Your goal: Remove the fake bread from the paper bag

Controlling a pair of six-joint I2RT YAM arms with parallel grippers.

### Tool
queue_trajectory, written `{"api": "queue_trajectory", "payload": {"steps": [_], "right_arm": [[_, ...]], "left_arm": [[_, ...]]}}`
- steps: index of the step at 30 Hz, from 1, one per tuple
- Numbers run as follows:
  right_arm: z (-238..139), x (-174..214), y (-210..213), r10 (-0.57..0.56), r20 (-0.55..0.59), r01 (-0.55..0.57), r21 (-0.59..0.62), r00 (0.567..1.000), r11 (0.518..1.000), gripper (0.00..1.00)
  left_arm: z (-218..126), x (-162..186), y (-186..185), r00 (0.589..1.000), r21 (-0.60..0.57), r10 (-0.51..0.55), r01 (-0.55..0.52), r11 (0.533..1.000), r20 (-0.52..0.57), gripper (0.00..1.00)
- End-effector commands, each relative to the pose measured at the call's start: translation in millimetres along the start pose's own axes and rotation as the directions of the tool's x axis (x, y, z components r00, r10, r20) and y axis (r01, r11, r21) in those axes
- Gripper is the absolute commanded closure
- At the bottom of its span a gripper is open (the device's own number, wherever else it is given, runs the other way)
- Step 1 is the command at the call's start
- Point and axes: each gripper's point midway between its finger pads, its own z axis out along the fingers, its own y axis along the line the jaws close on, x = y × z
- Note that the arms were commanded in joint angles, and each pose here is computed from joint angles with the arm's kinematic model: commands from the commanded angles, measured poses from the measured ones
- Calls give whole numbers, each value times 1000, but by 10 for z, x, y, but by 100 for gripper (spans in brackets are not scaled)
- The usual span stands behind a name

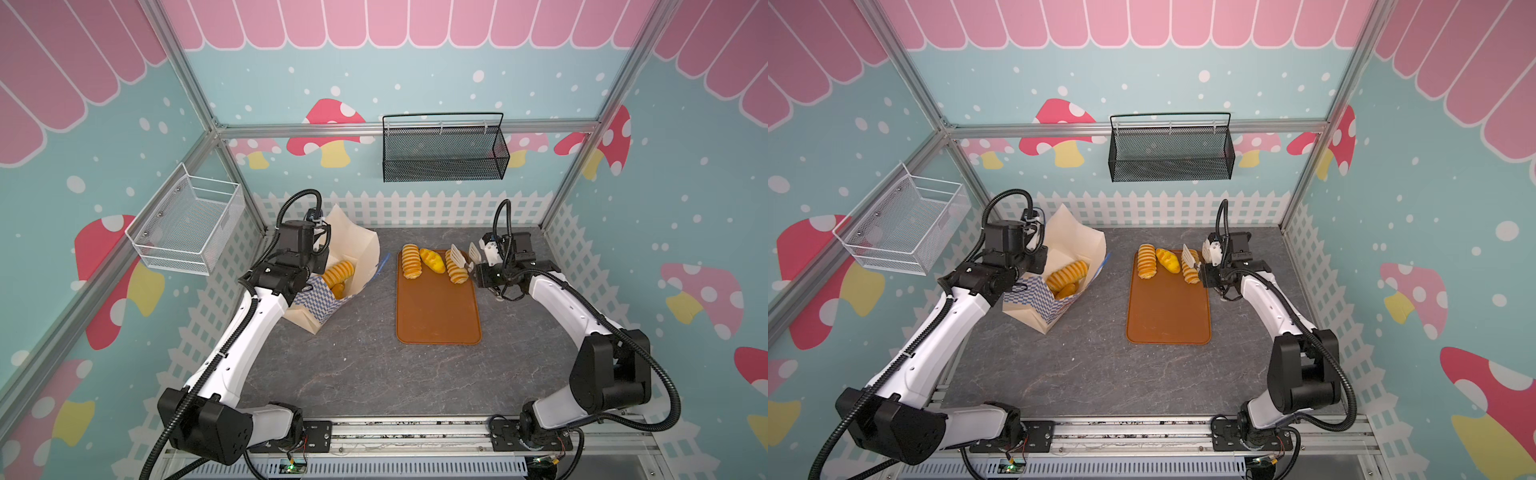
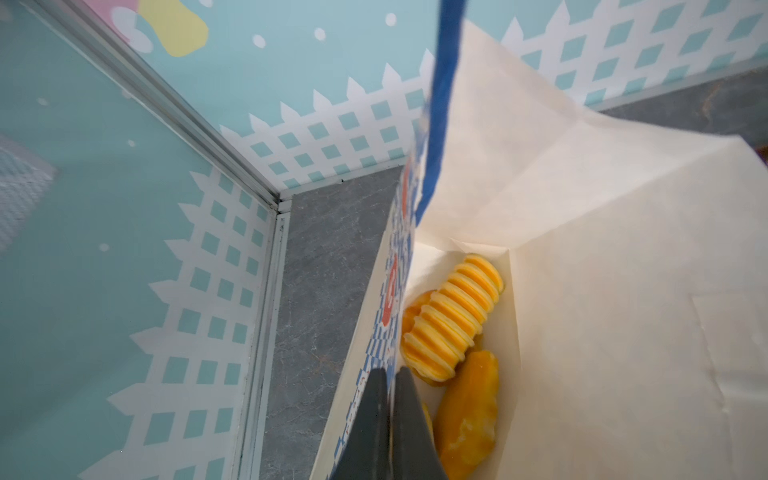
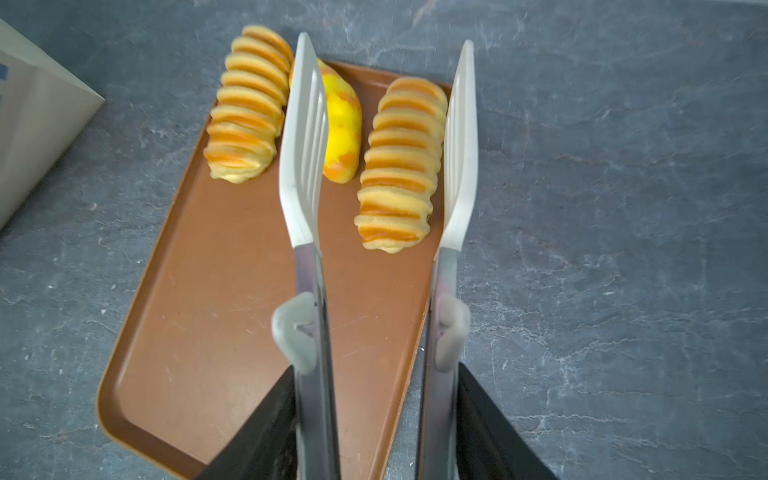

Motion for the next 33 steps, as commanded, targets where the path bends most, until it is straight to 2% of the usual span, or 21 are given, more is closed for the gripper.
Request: {"api": "queue_trajectory", "payload": {"steps": [1,7,11,13,17,19,22,25,29,33], "right_arm": [[-287,-260,114,-45,82,47,-19,996,999,45],[-463,-328,217,-52,120,58,-51,991,997,45],[-438,-230,293,-42,118,52,-85,992,995,45],[-404,-161,329,-36,107,47,-99,994,994,45],[-379,-130,406,-38,108,52,-125,993,991,46],[-367,-151,444,-45,110,60,-136,993,989,46],[-372,-225,488,-55,125,73,-143,991,987,46],[-399,-272,532,-64,137,85,-152,988,985,46],[-417,-276,552,-69,140,91,-155,988,984,46],[-485,-299,641,-72,156,99,-171,985,980,46]], "left_arm": [[-69,-286,187,998,-64,55,-53,997,43,100],[47,-608,274,988,-94,142,-137,986,53,100],[111,-686,124,989,-8,137,-137,991,52,100],[107,-687,91,988,-1,147,-147,989,54,100],[72,-784,302,973,-115,227,-221,968,43,100],[54,-852,392,971,-163,234,-223,961,47,100],[62,-906,393,964,-188,260,-246,951,51,100],[117,-890,258,941,-198,335,-321,926,39,100],[213,-732,-176,895,-164,446,-437,884,19,100],[258,-461,-539,899,-72,438,-435,897,25,100]]}}
